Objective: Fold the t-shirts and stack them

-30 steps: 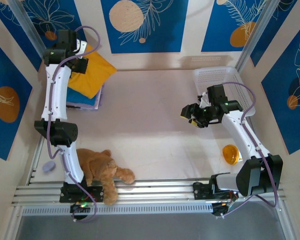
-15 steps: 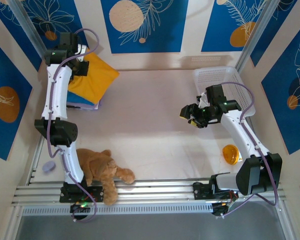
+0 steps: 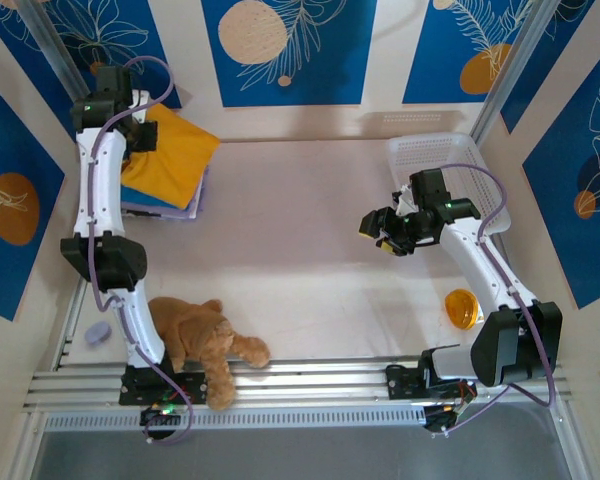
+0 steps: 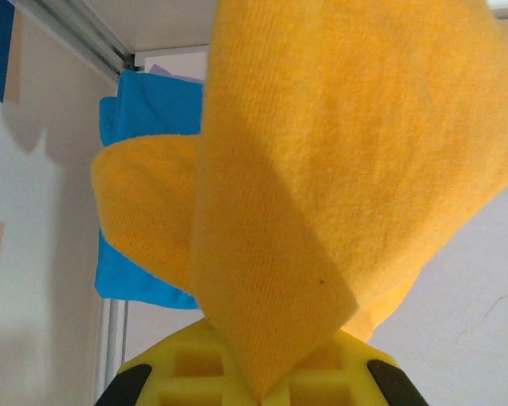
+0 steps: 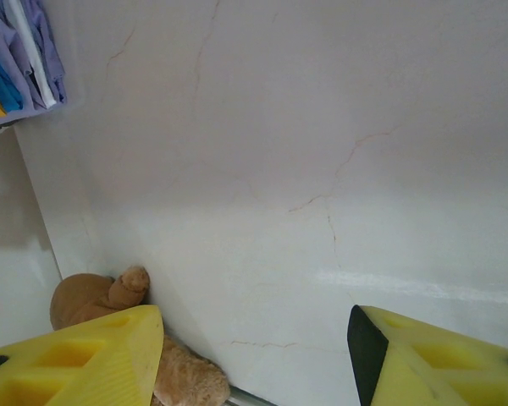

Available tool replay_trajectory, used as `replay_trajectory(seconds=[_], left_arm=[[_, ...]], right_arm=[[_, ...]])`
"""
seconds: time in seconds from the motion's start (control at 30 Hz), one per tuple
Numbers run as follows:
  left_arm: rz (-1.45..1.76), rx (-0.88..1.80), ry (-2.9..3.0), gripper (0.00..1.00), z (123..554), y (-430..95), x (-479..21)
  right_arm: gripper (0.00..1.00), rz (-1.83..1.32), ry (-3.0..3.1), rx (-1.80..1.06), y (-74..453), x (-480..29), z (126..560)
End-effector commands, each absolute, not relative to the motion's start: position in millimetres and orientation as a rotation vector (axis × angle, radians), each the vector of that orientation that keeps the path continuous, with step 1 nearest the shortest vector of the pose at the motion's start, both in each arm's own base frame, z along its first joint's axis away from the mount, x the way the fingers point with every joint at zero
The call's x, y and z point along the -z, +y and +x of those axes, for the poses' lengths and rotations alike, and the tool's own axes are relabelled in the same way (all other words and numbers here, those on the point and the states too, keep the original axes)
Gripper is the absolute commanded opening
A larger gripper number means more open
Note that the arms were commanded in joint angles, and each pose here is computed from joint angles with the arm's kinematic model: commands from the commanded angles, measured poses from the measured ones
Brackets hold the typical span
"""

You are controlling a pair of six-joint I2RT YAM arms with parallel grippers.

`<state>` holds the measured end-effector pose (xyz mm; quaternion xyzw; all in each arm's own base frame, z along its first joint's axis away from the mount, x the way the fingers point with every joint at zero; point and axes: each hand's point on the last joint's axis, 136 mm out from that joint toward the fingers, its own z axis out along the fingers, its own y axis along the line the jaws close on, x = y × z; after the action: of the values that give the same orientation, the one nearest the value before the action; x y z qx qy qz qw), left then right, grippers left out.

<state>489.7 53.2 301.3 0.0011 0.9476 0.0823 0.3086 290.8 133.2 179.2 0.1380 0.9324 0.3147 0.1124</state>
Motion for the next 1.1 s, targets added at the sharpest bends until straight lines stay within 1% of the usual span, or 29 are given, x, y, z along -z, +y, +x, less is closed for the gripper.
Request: replay_trajectory(seconds=[0.0,0.13,0.4,0.8,1.07], left_arm=[[-0.021,-0.170,2.481,0.00,507.4,66.0,-291.6],[-0.032,-0.152,2.478,0.00,519.5,76.7,-279.9],[-0.121,-0.117,2.486,0.00,529.5,104.2,-260.8],[-0.236,-0.130,2.533,0.00,528.1,140.5,-230.8],[-0.265,-0.123,2.556,0.00,533.4,148.6,-211.1]], right_arm=[[0.61,0.388,2.734,-0.930,137.5,-189.5,292.4],[0.61,0.384,2.752,-0.914,137.6,-189.6,291.7],[0.61,0.377,2.761,-0.899,140.2,-194.3,294.1],[0.62,0.340,2.798,-0.891,154.7,-190.9,301.5],[0.62,0.324,2.804,-0.910,163.9,-190.5,306.8]])
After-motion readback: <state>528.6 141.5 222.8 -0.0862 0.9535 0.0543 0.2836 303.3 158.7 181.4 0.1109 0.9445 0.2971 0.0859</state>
